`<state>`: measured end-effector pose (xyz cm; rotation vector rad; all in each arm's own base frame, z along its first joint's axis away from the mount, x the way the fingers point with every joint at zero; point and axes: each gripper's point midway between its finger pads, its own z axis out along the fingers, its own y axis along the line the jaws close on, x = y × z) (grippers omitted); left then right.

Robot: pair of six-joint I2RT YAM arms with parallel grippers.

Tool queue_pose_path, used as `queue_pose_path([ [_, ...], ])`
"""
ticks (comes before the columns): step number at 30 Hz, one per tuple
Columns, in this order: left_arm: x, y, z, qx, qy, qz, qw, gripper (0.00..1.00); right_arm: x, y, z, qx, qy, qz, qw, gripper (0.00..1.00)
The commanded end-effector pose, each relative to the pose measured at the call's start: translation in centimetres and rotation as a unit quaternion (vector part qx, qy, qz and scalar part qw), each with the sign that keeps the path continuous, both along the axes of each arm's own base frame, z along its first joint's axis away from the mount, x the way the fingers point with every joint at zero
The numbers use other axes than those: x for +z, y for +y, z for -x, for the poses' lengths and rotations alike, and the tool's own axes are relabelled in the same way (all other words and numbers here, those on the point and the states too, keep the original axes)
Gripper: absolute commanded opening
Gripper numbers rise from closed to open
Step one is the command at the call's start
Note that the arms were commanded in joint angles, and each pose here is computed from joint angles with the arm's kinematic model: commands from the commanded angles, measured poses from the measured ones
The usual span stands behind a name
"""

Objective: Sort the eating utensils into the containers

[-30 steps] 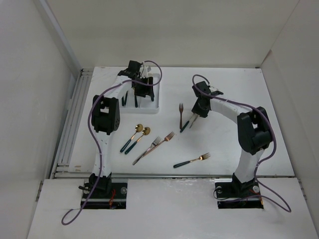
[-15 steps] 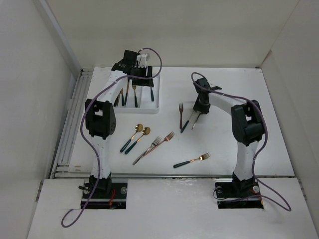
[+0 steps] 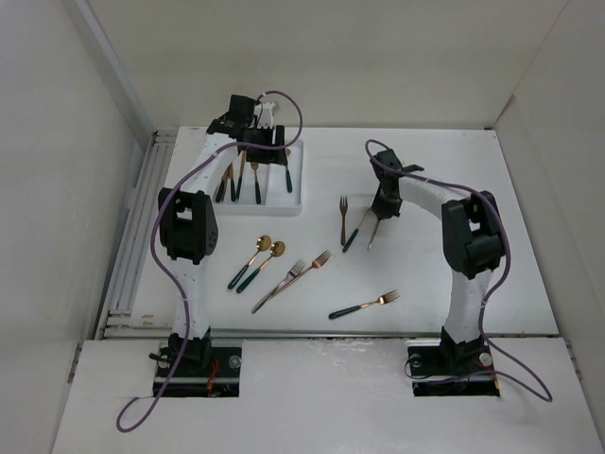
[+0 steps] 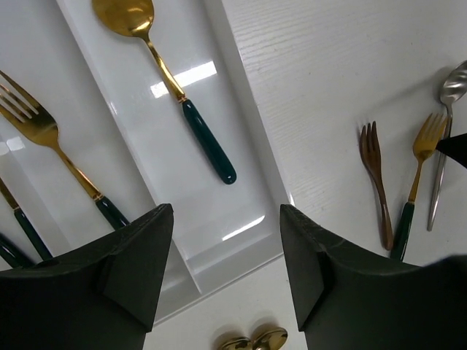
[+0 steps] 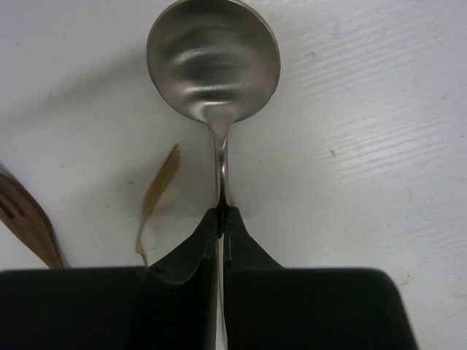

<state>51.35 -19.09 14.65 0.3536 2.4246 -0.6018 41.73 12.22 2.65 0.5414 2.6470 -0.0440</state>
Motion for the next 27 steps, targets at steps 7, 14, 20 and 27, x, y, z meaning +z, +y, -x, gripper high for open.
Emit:
queue_pose_path([
  [7,9.5,-4.2,3.9,-0.147,-0.081,0.048,0.985,0.69,12.1,-1.9,0.1,-0.062,-0.173,0.003,0.983,0.00],
  [14,13.2,-10.6,11.5,-0.329,-0.073,0.159,0.928,0.77,19.7,6.2,-0.3,0.001,-0.264,-0.077,0.961,0.00],
  [20,13.1,-12.7,14.1,-0.369,-0.055,0.185,0.909,0.81,23.3,11.9,-1.0,0.044,-0.300,-0.148,0.941,0.00],
  [27,10.4,-12.4,15.6,-0.374,-0.017,0.175,0.911,0.81,25.2,14.7,-1.2,0.063,-0.313,-0.185,0.930,0.00],
])
